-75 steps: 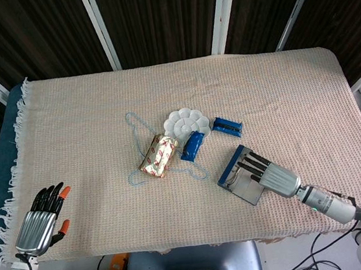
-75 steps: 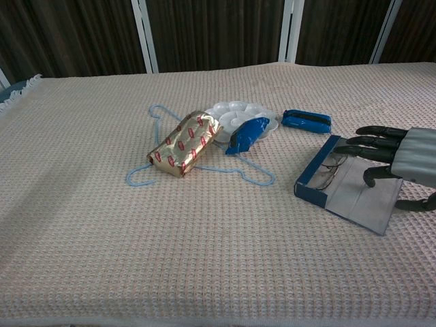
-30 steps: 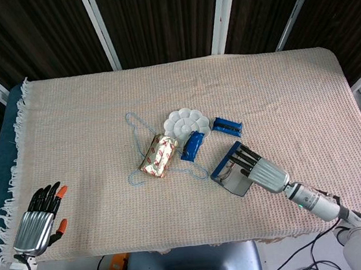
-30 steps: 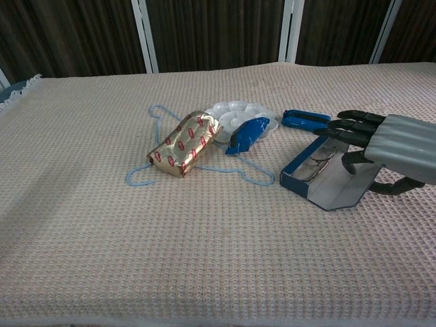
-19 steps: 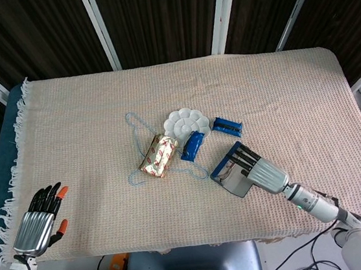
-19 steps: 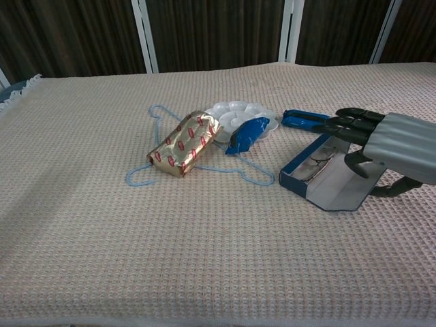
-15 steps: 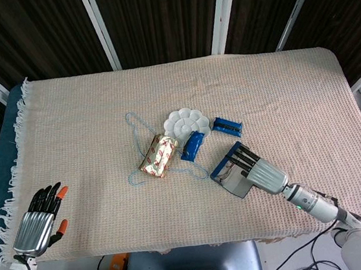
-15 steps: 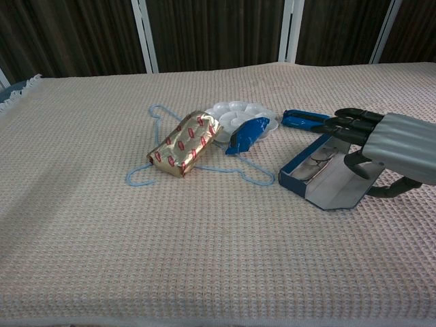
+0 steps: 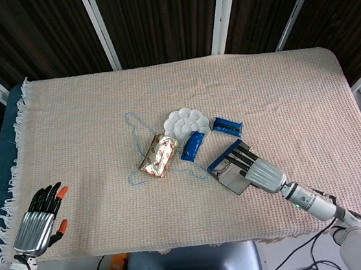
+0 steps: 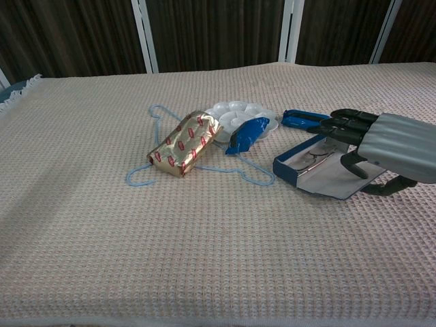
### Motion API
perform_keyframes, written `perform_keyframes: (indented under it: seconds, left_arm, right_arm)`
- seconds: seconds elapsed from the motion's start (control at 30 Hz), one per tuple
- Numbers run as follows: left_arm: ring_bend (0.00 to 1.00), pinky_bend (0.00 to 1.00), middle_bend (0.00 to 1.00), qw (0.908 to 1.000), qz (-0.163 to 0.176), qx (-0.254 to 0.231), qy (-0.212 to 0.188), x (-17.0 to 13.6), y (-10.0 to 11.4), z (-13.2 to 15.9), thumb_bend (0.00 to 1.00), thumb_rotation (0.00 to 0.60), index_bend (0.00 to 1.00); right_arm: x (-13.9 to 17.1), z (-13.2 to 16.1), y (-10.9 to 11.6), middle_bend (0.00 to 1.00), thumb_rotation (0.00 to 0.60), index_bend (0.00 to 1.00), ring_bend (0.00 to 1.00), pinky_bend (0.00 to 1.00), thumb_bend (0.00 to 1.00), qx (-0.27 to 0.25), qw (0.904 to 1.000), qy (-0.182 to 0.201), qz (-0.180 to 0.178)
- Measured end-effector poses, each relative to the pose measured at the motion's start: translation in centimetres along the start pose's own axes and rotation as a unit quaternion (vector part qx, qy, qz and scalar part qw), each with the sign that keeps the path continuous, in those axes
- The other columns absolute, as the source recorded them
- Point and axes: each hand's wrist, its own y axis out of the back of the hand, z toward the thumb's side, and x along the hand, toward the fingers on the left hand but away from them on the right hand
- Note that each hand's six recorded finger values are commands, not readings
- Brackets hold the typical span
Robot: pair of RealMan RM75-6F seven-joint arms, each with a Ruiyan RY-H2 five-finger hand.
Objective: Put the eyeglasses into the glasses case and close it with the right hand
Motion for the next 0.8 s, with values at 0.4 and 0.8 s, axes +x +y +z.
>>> perform_keyframes:
  seconds: [0.4,0.8]
  left_arm:
    - [0.0,0.1,0.0,1.0,-0.002,0.0,-0.002,0.0,0.0,0.1,0.38,0.6,0.0]
    - [0.0,0.1,0.0,1.0,0.003,-0.007,-0.006,-0.3,0.4,0.0,0.38,0.6,0.0]
  right_arm:
    - [-0.4,-0.3,1.2,0.11,0.6,0.75,0.0,0.0,0.67,-0.004,0.9997,0.022,-0.013]
    - [3.5,2.7,1.3,0.11,0.6,0.75,0.0,0.0,0.68,-0.02,0.9972,0.071,0.004]
